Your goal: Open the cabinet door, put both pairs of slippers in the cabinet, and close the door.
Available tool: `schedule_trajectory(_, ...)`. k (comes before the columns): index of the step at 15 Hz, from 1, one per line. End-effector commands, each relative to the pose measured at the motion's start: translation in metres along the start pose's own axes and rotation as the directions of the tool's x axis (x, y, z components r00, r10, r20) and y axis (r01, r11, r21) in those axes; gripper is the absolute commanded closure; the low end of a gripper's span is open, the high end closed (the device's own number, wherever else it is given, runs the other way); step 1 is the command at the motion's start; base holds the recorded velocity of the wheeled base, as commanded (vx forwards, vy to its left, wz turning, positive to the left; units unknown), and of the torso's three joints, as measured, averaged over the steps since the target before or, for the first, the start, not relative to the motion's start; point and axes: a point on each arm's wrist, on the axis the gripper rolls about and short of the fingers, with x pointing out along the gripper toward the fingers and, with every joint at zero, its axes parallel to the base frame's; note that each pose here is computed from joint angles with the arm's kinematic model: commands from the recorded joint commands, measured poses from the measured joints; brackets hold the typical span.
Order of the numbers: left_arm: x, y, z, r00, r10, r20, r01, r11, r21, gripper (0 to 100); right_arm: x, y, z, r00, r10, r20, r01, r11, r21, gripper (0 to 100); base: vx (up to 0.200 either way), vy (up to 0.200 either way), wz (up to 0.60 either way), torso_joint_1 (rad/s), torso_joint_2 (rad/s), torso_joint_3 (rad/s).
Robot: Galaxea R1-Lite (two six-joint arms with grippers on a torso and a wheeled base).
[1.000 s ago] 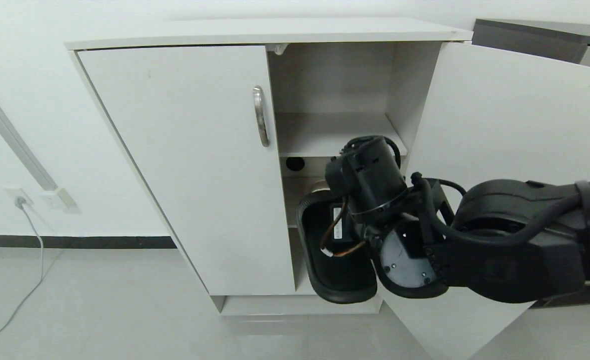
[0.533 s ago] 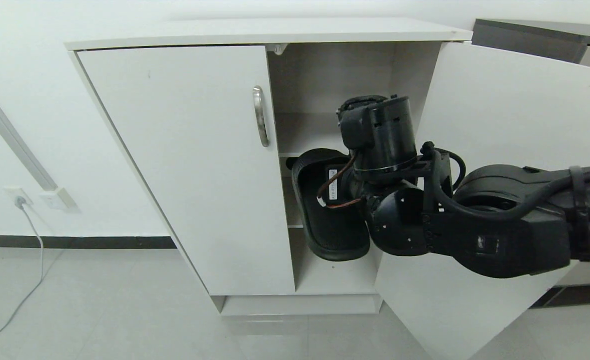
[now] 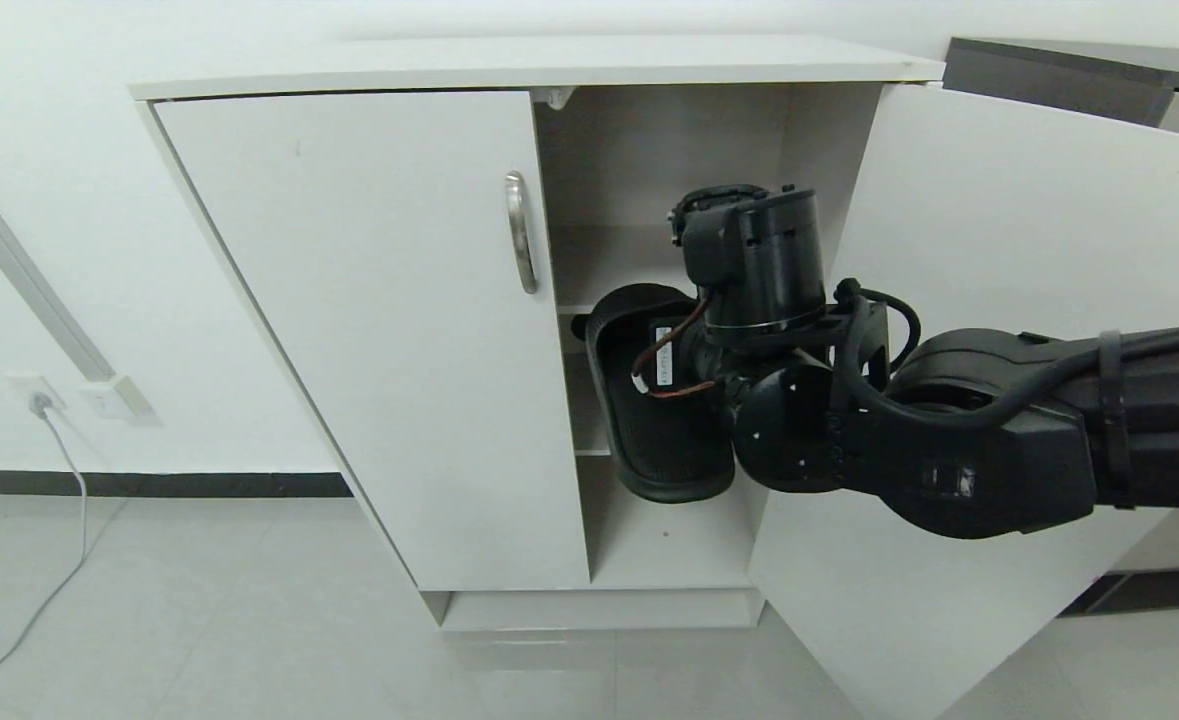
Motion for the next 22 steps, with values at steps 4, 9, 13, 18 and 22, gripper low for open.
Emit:
schedule_trajectory(4, 0.000, 0.000, 0.000, 1.000, 0.000, 0.001, 0.000, 1.000, 0.001, 100, -0.001, -0.001, 0.004, 1.000, 0.001, 0.009, -0.001, 1.000, 0.006, 100, 0.200, 0.000, 0.00, 0.000, 0.00, 0.004)
schedule_trajectory(9, 0.000, 0.000, 0.000, 1.000, 0.000, 0.000, 0.000, 1.000, 0.001, 100, 0.001, -0.001, 0.003, 1.000, -0.002, 0.007, 0.002, 1.000, 0.004, 100, 0.200, 0.000, 0.00, 0.006, 0.00, 0.003)
schedule_trajectory(13, 0.000, 0.000, 0.000, 1.000, 0.000, 0.000, 0.000, 1.000, 0.001, 100, 0.004, -0.003, 0.001, 1.000, -0.011, 0.002, 0.011, 1.000, 0.007, 100, 0.100, 0.000, 0.00, 0.000, 0.00, 0.000)
schedule_trajectory(18, 0.000, 0.000, 0.000, 1.000, 0.000, 0.000, 0.000, 1.000, 0.001, 100, 0.020, -0.001, -0.002, 1.000, -0.023, 0.001, 0.023, 1.000, 0.014, 100, 0.000, 0.000, 0.00, 0.000, 0.00, 0.000)
schedule_trajectory(22, 0.000, 0.000, 0.000, 1.000, 0.000, 0.000, 0.000, 1.000, -0.001, 100, 0.047, 0.001, -0.005, 0.998, -0.057, 0.007, 0.056, 0.998, 0.026, 100, 0.000, 0.000, 0.00, 0.000, 0.00, 0.000)
